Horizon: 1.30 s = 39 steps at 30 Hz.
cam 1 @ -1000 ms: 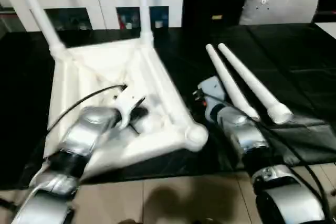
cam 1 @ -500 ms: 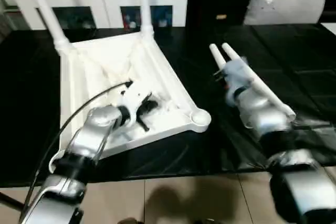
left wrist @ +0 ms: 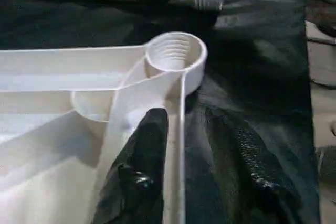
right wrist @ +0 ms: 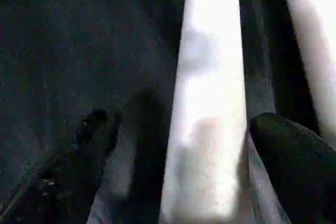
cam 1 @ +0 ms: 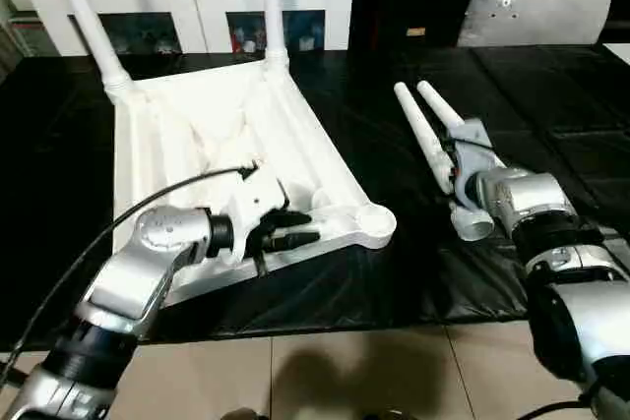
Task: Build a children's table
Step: Pick table leg
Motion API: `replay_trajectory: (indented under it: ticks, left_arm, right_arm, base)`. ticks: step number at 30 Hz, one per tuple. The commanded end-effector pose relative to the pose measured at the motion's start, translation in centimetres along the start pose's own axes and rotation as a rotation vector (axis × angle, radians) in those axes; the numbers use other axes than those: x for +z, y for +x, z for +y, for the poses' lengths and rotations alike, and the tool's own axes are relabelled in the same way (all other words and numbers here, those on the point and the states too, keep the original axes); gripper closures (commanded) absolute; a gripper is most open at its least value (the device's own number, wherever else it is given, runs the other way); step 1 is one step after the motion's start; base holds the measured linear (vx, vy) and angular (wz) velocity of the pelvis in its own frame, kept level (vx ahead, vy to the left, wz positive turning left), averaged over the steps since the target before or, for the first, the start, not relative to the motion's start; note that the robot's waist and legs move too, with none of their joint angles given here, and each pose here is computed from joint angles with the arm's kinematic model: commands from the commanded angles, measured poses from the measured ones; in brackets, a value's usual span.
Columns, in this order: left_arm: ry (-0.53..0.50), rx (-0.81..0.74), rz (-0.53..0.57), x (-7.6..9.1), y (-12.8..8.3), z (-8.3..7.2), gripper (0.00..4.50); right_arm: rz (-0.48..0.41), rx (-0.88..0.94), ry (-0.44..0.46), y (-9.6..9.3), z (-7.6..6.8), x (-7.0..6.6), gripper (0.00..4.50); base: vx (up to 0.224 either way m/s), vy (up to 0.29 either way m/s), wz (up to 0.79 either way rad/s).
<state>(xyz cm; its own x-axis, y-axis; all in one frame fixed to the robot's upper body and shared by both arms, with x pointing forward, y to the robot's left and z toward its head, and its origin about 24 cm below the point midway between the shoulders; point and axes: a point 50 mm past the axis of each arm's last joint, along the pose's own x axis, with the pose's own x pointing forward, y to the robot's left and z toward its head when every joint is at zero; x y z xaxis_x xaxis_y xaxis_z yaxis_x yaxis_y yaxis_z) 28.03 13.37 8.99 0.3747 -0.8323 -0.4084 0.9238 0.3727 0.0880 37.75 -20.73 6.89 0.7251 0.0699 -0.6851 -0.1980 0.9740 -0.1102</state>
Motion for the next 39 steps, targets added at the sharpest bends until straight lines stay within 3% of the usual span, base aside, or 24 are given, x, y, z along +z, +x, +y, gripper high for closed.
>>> replay_trajectory:
  ticks: [1,13,27,29,30,32,36,39]
  left_arm:
    - [0.014,-0.012,0.010,0.3,-0.2,-0.2,2.81]
    - [0.015,-0.031,0.029,0.5,-0.2,-0.4,1.76]
    - [0.013,-0.014,0.020,0.7,0.3,-0.3,0.84]
    - [0.011,0.002,0.010,0.8,0.4,-0.2,0.67]
    - [0.001,0.025,0.000,0.9,0.5,0.1,0.45]
    - [-0.015,0.046,-0.023,1.2,0.7,0.3,0.42]
    - [-0.094,0.087,-0.157,2.6,1.6,0.6,0.03]
    - [-0.143,0.118,-0.212,3.2,2.2,0.8,0.01]
  right_arm:
    - [0.025,0.003,0.000,-0.3,-0.3,0.3,0.30]
    - [0.125,0.045,0.013,-0.2,-0.8,-1.5,1.25]
    - [0.121,0.051,0.023,-0.2,-0.8,-1.7,2.23]
    - [0.092,0.039,0.051,-0.2,-0.9,-1.6,2.40]
    - [0.043,0.031,0.096,-0.2,-1.0,-1.1,2.52]
    - [-0.033,0.030,0.147,-0.3,-1.2,-0.4,2.57]
    - [-0.215,0.087,0.262,-0.9,-1.0,1.5,2.64]
    - [-0.351,0.173,0.327,-1.3,-0.5,2.6,2.64]
  base:
    - [0.000,0.000,0.00]
    - [0.000,0.000,0.00]
    - [0.000,0.000,0.00]
    - [0.000,0.000,0.00]
    - [0.000,0.000,0.00]
    - [0.000,0.000,0.00]
    - [0.000,0.000,0.00]
    - [0.000,0.000,0.00]
